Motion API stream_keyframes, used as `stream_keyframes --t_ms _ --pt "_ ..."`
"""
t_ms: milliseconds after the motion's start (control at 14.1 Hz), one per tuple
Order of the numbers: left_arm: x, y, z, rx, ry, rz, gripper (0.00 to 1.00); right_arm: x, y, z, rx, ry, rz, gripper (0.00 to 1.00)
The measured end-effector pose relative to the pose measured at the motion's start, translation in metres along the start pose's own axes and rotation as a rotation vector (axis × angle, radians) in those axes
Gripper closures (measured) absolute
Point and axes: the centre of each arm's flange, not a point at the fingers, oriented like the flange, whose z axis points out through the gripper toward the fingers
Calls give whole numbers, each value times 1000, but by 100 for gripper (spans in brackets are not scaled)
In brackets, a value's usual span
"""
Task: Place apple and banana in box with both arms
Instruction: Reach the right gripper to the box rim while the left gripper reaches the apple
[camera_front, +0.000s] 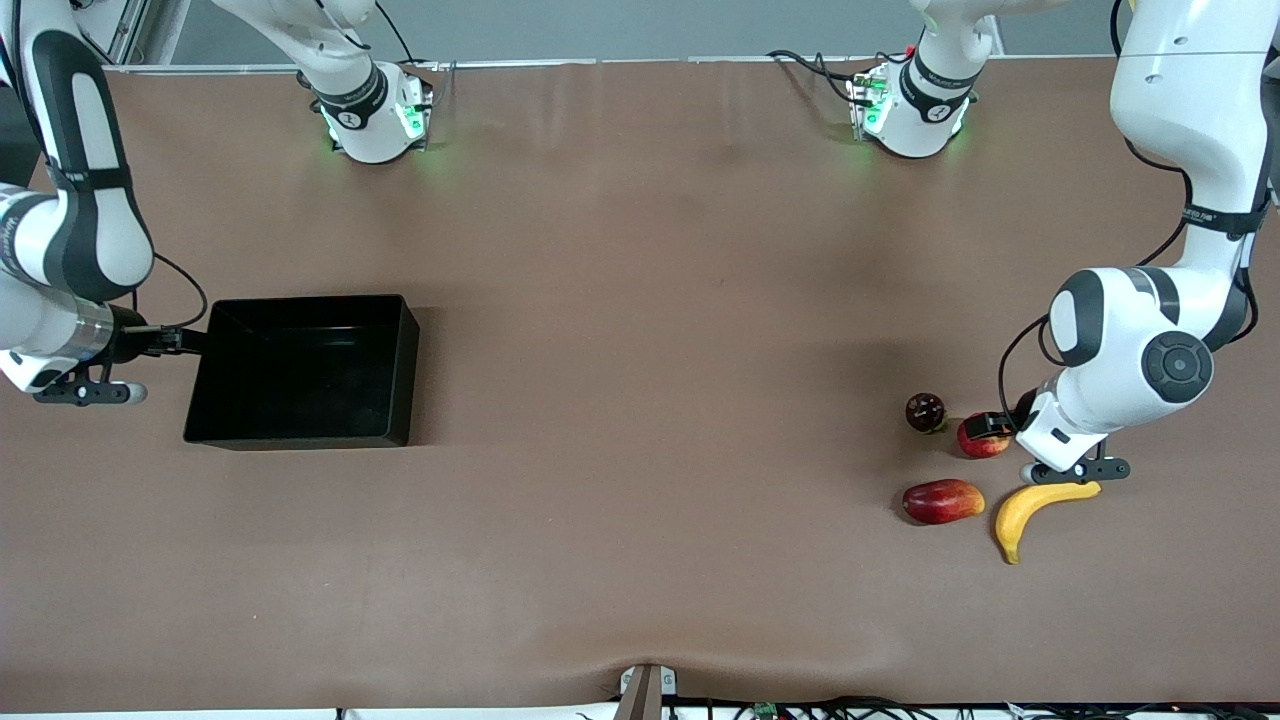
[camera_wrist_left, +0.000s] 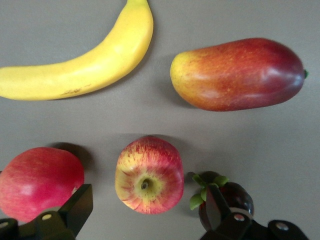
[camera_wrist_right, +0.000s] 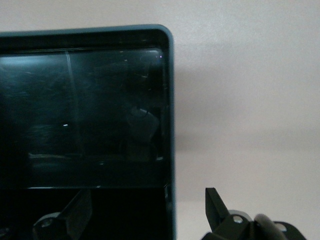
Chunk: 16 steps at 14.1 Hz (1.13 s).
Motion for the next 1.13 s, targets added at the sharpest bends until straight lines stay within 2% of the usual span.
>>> stream_keyframes --t_ms 213,284,425,567,709,780,851,993,1134 --pt "0 1 18 -1 -16 1 0 -4 23 46 13 -4 1 4" --pt "0 1 25 -2 -18 1 0 -6 23 57 36 -8 18 10" --pt "0 1 35 -2 -23 1 0 -9 17 68 77 -14 38 35" --pt "0 1 37 -3 -23 2 0 -8 14 68 85 -11 40 54" --pt "1 1 36 1 -23 9 16 -8 15 66 86 -6 25 75" --pt "1 1 36 8 -21 16 29 -7 15 65 85 -2 10 84" --pt "2 2 35 14 -18 23 31 -6 16 62 87 -1 -2 95" --pt "5 1 32 20 -9 29 31 -5 14 53 103 -29 -11 94" --pt "13 0 16 21 22 26 31 -3 7 31 133 -87 -31 94"
